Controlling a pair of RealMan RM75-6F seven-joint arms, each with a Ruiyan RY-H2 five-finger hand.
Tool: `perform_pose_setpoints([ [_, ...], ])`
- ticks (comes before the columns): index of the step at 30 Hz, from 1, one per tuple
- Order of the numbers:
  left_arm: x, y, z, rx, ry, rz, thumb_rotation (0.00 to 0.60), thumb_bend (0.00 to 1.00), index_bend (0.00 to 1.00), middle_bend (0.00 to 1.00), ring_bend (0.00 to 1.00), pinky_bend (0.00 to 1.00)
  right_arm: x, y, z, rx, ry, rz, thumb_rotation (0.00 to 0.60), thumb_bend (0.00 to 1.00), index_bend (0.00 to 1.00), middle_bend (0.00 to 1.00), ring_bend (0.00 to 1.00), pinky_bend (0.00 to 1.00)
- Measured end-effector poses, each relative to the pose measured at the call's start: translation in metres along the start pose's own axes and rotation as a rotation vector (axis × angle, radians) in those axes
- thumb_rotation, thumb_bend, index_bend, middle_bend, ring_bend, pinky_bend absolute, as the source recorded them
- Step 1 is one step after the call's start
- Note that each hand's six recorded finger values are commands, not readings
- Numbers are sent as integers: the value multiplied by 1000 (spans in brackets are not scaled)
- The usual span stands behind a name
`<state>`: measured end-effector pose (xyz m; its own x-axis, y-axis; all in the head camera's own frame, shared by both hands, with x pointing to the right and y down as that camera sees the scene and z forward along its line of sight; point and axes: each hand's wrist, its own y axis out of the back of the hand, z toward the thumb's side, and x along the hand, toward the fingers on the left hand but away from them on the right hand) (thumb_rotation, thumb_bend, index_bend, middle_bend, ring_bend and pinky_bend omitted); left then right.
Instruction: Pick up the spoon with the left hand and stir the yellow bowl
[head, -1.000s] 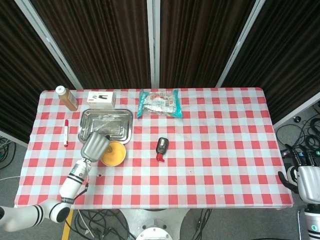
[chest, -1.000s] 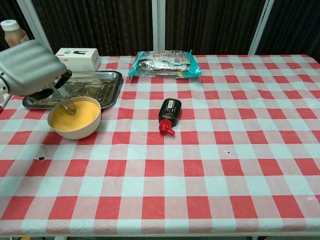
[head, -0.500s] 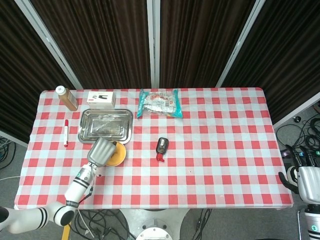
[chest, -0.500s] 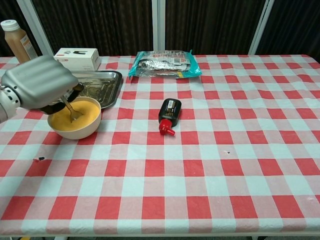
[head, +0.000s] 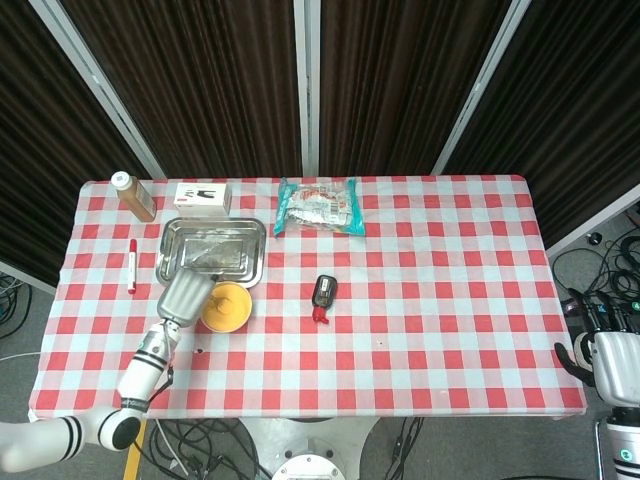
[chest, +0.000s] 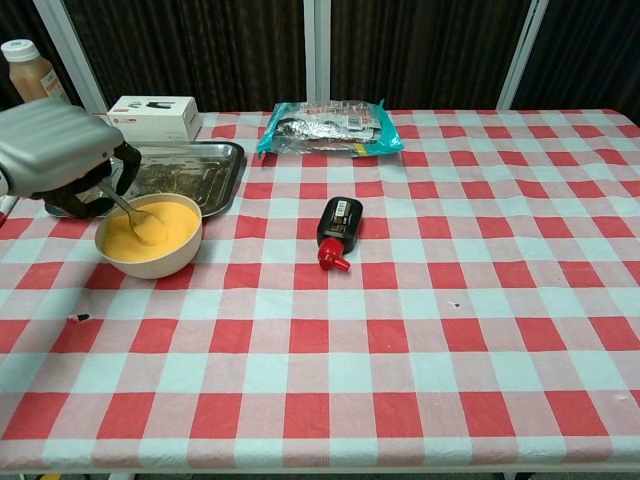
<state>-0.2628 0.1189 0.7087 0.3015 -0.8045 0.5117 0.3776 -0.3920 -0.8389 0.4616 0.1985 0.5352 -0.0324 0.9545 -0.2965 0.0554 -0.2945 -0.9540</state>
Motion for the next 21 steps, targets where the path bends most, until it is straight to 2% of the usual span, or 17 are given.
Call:
perform_pose_setpoints([
  [4, 0, 8, -7, -5, 16, 17, 600, 400, 674, 933, 915, 959, 0, 0, 1, -1, 3, -1, 600, 220, 115, 366, 111, 226],
  [6, 1, 10, -9, 23, 19, 31, 600, 400, 674, 933, 915, 959, 0, 0, 1, 0, 2, -2, 600, 220, 115, 368, 111, 226],
  [10, 2, 10, -8, 150, 7, 65, 600, 400, 673, 933, 915, 959, 0, 1, 0, 1, -2, -4, 600, 220, 115, 369, 111, 226],
  [15, -1, 1, 8, 350, -57, 98, 600, 401, 676, 935, 916, 960, 1, 1, -1, -1, -5, -5, 600, 222, 115, 374, 117, 226],
  [18, -1, -4, 15, 409, -59, 113, 600, 401, 677, 935, 917, 961, 1, 1, -1, 1, -5, -6, 600, 223, 114, 376, 124, 226],
  [21, -2, -4, 21, 425, -47, 125, 600, 401, 677, 936, 918, 962, 1, 2, -1, 2, -4, -7, 600, 222, 114, 376, 124, 226],
])
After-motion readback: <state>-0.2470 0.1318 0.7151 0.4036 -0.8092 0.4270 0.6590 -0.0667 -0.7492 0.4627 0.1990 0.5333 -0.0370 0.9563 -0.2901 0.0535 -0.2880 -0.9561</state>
